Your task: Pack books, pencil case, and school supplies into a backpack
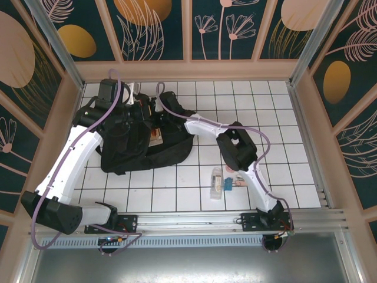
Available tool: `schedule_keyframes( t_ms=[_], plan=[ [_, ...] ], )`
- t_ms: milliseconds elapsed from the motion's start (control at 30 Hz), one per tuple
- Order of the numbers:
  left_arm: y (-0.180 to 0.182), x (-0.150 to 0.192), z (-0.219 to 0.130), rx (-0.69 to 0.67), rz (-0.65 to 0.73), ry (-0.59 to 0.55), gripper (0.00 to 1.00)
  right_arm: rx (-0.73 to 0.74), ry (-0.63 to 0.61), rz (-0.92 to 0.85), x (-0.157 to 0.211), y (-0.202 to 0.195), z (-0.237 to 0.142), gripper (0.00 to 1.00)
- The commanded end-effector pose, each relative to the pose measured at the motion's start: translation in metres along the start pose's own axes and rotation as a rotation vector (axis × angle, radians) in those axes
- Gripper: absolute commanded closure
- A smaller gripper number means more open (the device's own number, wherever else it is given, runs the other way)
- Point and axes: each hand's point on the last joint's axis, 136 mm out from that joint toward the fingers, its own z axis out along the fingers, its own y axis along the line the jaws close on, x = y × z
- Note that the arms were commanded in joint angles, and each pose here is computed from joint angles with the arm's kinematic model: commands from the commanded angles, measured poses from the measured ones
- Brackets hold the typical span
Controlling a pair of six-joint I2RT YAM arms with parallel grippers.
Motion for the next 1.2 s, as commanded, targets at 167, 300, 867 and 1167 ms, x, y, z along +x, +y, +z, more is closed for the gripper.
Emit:
schedule_keyframes(
  t_ms=[167,300,867,1167],
  plan=[
    [-0.026,-0.041,-0.020,0.059,0.052,-0.159,1.00,0.148,-0.059,-0.117,-0.016,0.012,-0.023,0.42],
    [-0.020,-0.040,-0.020,0.031,0.057,-0.167,1.00,0.203,-0.083,-0.172,-0.019,0.016,-0.046,0.37],
    [-0.020,0.004,-0.003,0.128,0.051,-0.046,1.00,0.507,-0.287,-0.303,0.000,0.021,-0.206,0.35],
    [-0.033,0.054,0.002,0.133,0.124,0.066,1.00,0.620,-0.302,-0.245,0.042,-0.013,-0.274,0.42]
  ],
)
